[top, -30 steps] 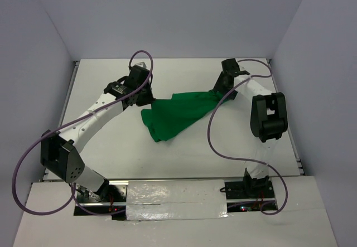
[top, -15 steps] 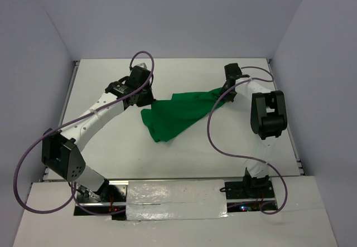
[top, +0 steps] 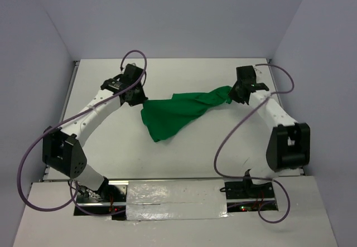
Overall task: Fold and stack the t-shirts
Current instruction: Flatten out the tshirt
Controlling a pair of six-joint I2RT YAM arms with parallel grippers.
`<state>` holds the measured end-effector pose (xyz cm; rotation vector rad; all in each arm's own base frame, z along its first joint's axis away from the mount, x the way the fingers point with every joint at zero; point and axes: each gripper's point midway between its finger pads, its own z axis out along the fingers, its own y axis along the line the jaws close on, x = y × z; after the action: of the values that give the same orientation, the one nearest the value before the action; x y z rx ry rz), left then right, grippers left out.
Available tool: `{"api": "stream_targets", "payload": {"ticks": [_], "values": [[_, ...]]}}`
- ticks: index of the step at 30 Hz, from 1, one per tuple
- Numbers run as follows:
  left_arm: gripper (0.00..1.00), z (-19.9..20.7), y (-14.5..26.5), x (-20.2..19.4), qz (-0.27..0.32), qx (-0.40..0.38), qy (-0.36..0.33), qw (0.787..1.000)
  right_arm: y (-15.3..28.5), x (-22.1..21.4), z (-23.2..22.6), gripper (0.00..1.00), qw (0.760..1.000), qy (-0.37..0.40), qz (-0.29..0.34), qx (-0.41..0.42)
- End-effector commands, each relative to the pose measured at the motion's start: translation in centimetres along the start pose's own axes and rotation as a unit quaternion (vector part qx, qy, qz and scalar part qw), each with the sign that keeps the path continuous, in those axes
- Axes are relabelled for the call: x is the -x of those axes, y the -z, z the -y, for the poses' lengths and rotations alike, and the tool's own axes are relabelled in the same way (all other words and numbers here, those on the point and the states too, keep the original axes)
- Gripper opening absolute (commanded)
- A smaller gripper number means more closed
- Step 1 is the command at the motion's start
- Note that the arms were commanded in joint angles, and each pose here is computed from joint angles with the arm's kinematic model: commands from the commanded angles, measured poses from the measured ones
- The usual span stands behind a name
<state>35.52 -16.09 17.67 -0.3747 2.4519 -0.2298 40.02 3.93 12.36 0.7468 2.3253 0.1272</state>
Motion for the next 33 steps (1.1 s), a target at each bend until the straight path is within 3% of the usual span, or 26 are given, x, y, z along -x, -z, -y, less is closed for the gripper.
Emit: {"api": "stream_targets", "payload": {"ticks": [1, 8, 11, 16, 17, 18, 19, 21, 25, 26, 27, 30, 33], "values": [[0.00, -2.9, 1.8, 3.9, 0.044, 0.017, 0.032, 0.998, 5.7, 2.0, 0.9, 0.01, 0.998, 0.003, 0.062, 0.024], [0.00, -3.1, 2.9, 7.4, 0.080, -0.018, 0.053, 0.995, 10.2, 2.2, 0.4, 0.00, 0.992, 0.010, 0.090, 0.084], [0.00, -2.2, 2.1, 10.4, 0.092, -0.028, 0.060, 0.994, 11.1, 4.8, -2.1, 0.00, 0.988, 0.007, 0.103, 0.111], [0.00, -1.9, 1.1, 18.3, 0.122, -0.027, 0.068, 0.990, 14.4, 15.1, -9.1, 0.00, 0.967, -0.014, 0.182, 0.176], [0.00, -0.3, 4.4, 22.7, 0.177, -0.058, 0.071, 0.980, 15.3, 16.8, -10.4, 0.00, 0.962, -0.021, 0.193, 0.194], [0.00, 1.5, 8.9, 28.7, 0.244, -0.105, 0.067, 0.962, 20.7, 22.4, -14.9, 0.00, 0.928, -0.033, 0.249, 0.274], [0.00, 1.7, 7.8, 28.5, 0.232, -0.110, 0.065, 0.964, 22.3, 23.4, -15.5, 0.00, 0.920, -0.032, 0.263, 0.290], [0.00, 1.9, 13.5, 31.5, 0.297, -0.161, 0.073, 0.938, 28.2, 25.5, -16.6, 0.00, 0.888, -0.036, 0.308, 0.340], [0.00, 1.4, 19.9, 31.2, 0.361, -0.204, 0.078, 0.907, 33.7, 25.5, -15.8, 0.00, 0.860, -0.034, 0.346, 0.374], [0.00, 1.1, 21.0, 30.9, 0.369, -0.202, 0.078, 0.904, 37.3, 25.1, -14.9, 0.00, 0.843, -0.034, 0.368, 0.391], [0.00, 1.0, 23.2, 30.4, 0.382, -0.207, 0.076, 0.898, 36.9, 24.4, -14.1, 0.00, 0.847, -0.032, 0.368, 0.383], [0.00, 0.9, 27.2, 29.2, 0.401, -0.222, 0.068, 0.886, 40.9, 22.9, -11.9, 0.00, 0.827, -0.032, 0.400, 0.394], [0.00, 0.4, 30.0, 27.5, 0.410, -0.226, 0.065, 0.881, 43.7, 21.3, -9.7, 0.00, 0.822, -0.024, 0.416, 0.389]]}}
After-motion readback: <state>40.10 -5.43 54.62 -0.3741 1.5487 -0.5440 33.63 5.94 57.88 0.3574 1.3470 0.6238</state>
